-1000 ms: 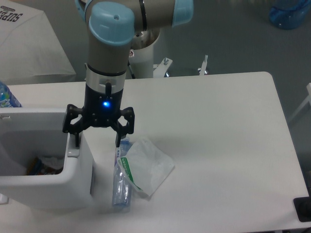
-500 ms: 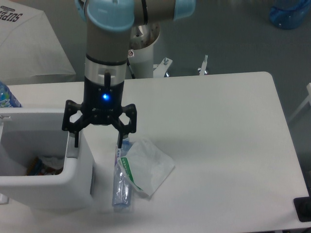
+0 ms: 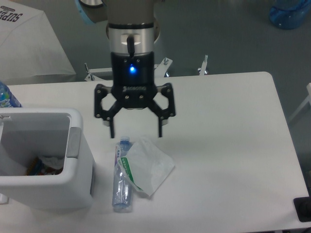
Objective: Open the trash can
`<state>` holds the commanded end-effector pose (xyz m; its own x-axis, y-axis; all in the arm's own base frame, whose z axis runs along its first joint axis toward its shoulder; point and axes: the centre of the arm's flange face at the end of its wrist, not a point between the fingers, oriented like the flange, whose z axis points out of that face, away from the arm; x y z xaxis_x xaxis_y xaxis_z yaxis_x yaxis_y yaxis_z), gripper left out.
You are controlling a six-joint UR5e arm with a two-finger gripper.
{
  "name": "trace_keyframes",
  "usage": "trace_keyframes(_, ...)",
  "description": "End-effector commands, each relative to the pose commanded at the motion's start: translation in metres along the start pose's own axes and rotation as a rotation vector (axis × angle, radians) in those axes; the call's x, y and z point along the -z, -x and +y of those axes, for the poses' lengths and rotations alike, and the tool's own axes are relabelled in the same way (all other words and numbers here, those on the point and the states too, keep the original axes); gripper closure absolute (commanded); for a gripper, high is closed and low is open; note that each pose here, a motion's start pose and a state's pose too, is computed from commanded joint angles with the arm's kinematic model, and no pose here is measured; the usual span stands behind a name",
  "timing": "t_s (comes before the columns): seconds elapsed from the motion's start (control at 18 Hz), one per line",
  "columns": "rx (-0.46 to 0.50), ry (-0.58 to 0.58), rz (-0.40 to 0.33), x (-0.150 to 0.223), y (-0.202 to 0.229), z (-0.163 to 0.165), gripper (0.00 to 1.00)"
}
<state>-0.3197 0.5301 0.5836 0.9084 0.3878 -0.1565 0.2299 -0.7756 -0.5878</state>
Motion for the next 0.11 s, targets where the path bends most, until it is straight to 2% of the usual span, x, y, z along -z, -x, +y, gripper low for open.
trace_keyframes(0.11, -0.001, 0.002, 0.0, 0.0009, -0.0009, 0.0001, 0.0)
